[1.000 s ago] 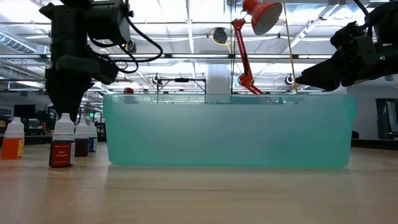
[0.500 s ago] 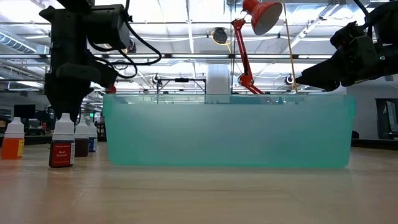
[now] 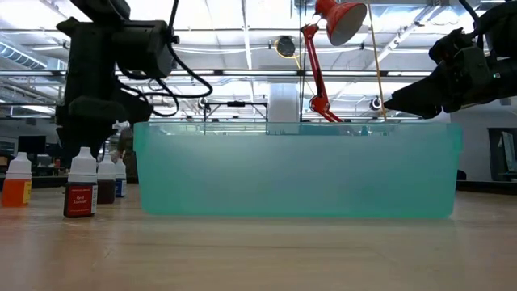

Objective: Pick & Place food coloring
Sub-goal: Put the small green food coloring bottle into the light blue bin, then put the small white food coloring bottle into the light blue bin

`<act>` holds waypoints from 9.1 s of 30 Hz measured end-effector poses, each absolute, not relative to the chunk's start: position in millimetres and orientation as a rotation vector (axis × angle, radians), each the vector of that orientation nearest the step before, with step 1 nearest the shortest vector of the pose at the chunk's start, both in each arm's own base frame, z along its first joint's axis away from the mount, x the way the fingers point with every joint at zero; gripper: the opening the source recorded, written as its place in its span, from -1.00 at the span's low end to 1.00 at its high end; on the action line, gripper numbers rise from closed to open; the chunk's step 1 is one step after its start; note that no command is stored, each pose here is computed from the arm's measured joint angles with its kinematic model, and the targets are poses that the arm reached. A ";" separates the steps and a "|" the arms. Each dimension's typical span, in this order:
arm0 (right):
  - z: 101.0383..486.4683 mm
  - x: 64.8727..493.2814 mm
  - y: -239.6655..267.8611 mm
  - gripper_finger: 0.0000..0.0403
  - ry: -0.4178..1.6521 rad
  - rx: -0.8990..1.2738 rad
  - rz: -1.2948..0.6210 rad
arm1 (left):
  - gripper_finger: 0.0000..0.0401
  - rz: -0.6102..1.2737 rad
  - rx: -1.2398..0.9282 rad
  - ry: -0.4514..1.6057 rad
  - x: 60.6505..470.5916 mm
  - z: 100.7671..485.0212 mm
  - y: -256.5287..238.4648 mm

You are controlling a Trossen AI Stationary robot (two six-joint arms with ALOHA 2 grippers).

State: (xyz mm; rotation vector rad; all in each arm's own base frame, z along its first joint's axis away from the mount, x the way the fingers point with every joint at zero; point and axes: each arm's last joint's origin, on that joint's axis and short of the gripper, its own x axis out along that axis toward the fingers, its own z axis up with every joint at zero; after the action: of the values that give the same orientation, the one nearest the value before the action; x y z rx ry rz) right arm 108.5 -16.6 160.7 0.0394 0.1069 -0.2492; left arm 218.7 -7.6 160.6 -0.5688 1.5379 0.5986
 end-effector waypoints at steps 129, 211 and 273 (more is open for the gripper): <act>160.7 108.5 -16.6 0.10 0.107 0.040 -0.249 | -0.09 0.005 0.042 1.600 399.8 233.3 -20.2; 160.7 108.5 -16.6 0.10 0.107 0.040 -0.249 | -0.08 0.359 -0.400 1.536 266.4 155.3 -12.6; 160.7 108.5 -16.6 0.10 0.107 0.040 -0.249 | -0.08 0.294 -0.382 1.441 265.8 172.4 -17.9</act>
State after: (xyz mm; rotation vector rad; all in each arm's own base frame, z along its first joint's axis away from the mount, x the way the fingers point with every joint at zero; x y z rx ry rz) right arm 108.5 -16.6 160.7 0.0396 0.1070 -0.2492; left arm 265.8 -17.9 172.4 -0.3818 1.4410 0.2938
